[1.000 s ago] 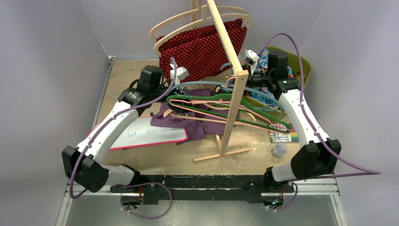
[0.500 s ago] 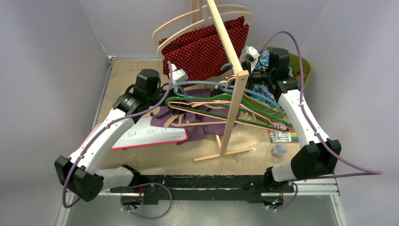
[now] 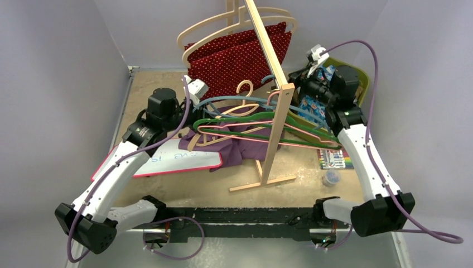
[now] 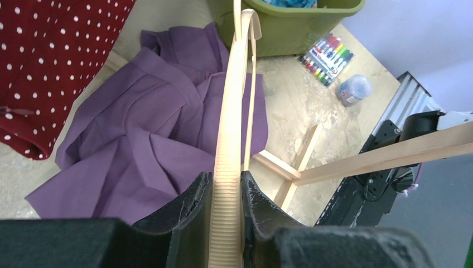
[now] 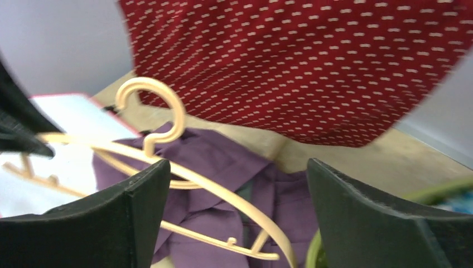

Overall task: Remove the skirt from the hanger
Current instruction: Place the hanger at the clothesline.

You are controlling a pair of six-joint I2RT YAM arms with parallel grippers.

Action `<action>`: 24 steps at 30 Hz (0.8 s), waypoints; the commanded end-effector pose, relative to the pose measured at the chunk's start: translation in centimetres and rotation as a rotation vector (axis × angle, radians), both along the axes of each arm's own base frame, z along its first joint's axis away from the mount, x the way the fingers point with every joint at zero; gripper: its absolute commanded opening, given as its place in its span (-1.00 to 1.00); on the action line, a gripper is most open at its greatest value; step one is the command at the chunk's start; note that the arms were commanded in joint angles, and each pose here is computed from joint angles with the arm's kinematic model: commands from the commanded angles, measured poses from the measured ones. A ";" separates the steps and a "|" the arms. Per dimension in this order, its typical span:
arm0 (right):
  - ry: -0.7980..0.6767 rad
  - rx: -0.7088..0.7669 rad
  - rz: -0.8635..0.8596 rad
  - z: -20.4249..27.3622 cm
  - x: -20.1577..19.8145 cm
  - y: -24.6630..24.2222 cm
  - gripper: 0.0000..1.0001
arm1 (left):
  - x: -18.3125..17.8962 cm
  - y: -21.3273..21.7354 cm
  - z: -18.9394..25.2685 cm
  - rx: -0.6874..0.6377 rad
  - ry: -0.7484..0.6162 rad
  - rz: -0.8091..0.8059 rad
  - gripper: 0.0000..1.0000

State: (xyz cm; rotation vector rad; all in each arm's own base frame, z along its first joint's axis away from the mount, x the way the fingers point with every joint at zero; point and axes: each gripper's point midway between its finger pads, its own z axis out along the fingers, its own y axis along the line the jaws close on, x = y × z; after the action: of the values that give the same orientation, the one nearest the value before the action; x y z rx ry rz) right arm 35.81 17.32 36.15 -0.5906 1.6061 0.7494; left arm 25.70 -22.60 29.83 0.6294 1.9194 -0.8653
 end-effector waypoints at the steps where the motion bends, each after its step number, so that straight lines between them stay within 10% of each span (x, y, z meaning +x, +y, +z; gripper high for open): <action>1: -0.025 0.013 -0.377 1.6 2.3 -5.5 0.96 | 1.3 0.4 0.8 -0.010 -0.053 0.052 -1.00; 11: -0.036 -0.004 -0.835 2.8 0.9 -14.3 0.98 | 3.5 2.5 2.1 -0.044 -0.091 0.211 -1.00; 24: -0.019 -0.015 -0.735 2.7 -0.6 -13.0 0.98 | 1.2 6.6 1.4 -0.005 -0.166 0.309 -1.00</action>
State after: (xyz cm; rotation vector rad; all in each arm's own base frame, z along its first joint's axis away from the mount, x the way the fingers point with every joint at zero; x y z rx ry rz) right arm 36.51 3.51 35.74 0.0481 1.7394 0.1237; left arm 26.46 -16.96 29.07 0.3728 1.9091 -0.6281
